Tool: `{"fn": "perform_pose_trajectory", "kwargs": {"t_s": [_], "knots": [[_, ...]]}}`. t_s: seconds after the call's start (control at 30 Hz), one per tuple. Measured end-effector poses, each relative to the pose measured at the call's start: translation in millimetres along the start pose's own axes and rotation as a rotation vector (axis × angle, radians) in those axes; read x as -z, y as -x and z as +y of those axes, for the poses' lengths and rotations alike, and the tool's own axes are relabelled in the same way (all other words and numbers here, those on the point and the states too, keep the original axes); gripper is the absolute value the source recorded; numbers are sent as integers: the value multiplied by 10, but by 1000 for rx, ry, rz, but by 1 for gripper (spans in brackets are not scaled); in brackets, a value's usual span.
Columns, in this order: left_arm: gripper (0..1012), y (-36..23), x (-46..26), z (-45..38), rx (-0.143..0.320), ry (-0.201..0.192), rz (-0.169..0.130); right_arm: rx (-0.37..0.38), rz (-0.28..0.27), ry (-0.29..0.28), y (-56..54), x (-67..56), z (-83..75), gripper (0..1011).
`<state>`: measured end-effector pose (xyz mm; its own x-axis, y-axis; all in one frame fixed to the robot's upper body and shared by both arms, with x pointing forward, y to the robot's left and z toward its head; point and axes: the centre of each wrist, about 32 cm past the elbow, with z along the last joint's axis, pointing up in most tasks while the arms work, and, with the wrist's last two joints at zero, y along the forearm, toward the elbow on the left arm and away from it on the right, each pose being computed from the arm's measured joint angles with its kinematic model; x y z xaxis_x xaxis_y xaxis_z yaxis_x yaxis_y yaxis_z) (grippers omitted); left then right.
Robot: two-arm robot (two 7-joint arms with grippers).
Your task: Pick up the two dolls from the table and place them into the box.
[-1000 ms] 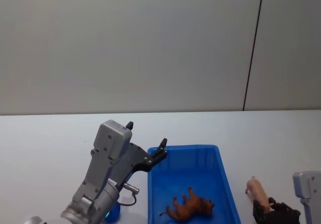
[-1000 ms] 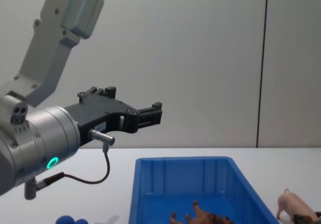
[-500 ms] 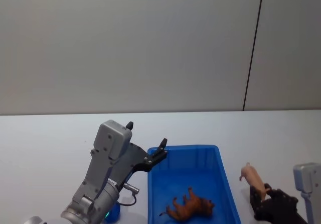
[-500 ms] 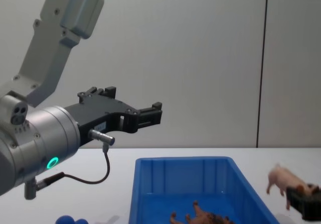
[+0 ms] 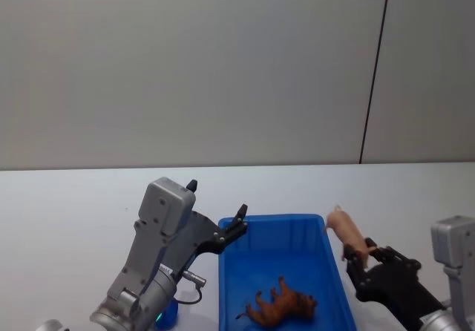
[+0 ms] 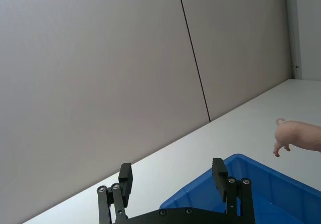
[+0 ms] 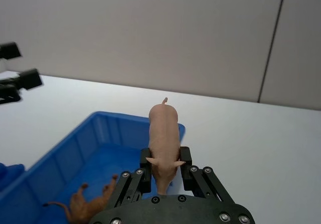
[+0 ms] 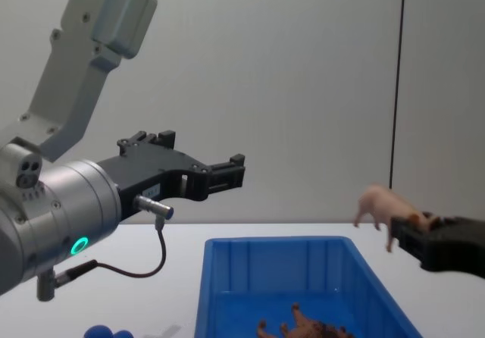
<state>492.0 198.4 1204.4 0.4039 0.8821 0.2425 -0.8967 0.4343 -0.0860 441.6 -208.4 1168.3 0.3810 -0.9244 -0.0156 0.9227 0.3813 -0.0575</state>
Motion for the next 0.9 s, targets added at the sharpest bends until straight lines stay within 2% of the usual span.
{"fn": "perform_pose_trajectory", "kwargs": {"t_s": [0.17,0.37,0.53,0.57,0.7,0.73,0.9], "knots": [[1001,0,0,0,0,0,0,-65,11,-27,13,-57,31,321],[1001,0,0,0,0,0,0,-118,22,-31,25,-90,62,335],[1001,0,0,0,0,0,0,-149,32,-12,29,-88,89,475],[1001,0,0,0,0,0,0,-153,35,-3,29,-82,95,535],[1001,0,0,0,0,0,0,-154,39,15,28,-69,104,603],[1001,0,0,0,0,0,0,-152,39,19,27,-66,105,673],[1001,0,0,0,0,0,0,-130,42,34,23,-50,104,796]]}}
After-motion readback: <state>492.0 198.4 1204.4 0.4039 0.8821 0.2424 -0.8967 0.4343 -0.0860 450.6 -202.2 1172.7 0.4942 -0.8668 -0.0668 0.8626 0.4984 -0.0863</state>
